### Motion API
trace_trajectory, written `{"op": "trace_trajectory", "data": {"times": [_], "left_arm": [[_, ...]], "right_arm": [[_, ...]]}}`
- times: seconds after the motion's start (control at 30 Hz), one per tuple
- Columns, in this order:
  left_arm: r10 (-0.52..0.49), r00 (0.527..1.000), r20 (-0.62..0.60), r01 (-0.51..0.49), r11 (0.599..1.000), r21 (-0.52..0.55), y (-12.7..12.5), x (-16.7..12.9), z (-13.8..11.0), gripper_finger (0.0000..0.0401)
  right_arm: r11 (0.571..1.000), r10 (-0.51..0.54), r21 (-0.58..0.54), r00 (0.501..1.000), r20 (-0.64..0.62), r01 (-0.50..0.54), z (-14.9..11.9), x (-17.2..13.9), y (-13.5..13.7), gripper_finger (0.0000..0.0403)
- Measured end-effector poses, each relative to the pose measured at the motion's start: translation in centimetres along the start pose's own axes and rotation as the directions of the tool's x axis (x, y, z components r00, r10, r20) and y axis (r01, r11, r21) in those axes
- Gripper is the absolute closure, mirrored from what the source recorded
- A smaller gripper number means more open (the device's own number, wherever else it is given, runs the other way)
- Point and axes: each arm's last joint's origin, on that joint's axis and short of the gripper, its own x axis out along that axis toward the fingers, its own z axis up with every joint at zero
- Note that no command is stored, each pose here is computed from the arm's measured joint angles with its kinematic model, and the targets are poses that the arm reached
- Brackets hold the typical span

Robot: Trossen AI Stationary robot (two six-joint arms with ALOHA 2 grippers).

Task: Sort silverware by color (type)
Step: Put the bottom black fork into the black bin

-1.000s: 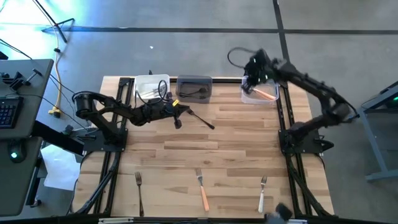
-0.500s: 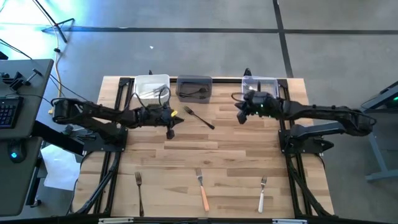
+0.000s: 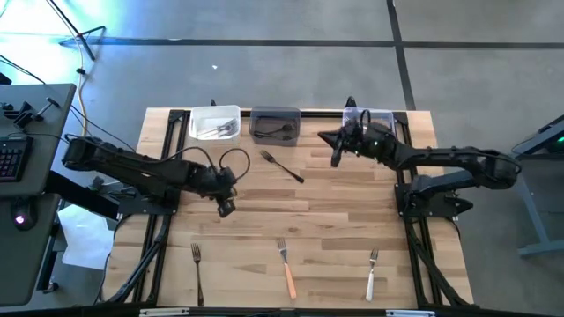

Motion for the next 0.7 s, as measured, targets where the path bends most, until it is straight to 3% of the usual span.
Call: {"op": "trace_trajectory", "data": {"times": [0.17,0.3,0.47,0.57,0.7], "left_arm": [[-0.012,0.981,-0.192,-0.021,0.985,-0.169,-1.8,-3.2,-0.7,0.0401],[-0.099,0.951,-0.294,-0.009,0.938,-0.346,-4.0,-5.3,-1.7,0.0401],[-0.184,0.914,-0.362,-0.056,0.827,-0.560,-6.9,-6.9,-3.9,0.0401],[-0.181,0.880,-0.438,-0.163,0.752,-0.638,-8.4,-7.1,-6.0,0.0401],[-0.173,0.848,-0.501,-0.302,0.619,-0.725,-10.5,-6.5,-8.4,0.0400]], "right_arm": [[0.996,0.081,0.020,0.997,0.019,-0.082,-0.7,1.3,-1.8,0.0403],[0.997,0.076,0.028,0.997,-0.023,-0.076,-2.0,2.2,-1.9,0.0403],[0.995,0.092,0.045,0.996,0.009,-0.092,-2.7,3.2,-1.7,0.0403],[0.993,0.107,0.038,0.994,0.038,-0.108,-2.6,3.4,-1.4,0.0403],[0.992,0.116,0.030,0.991,0.072,-0.119,-2.3,3.3,-1.3,0.0403]]}}
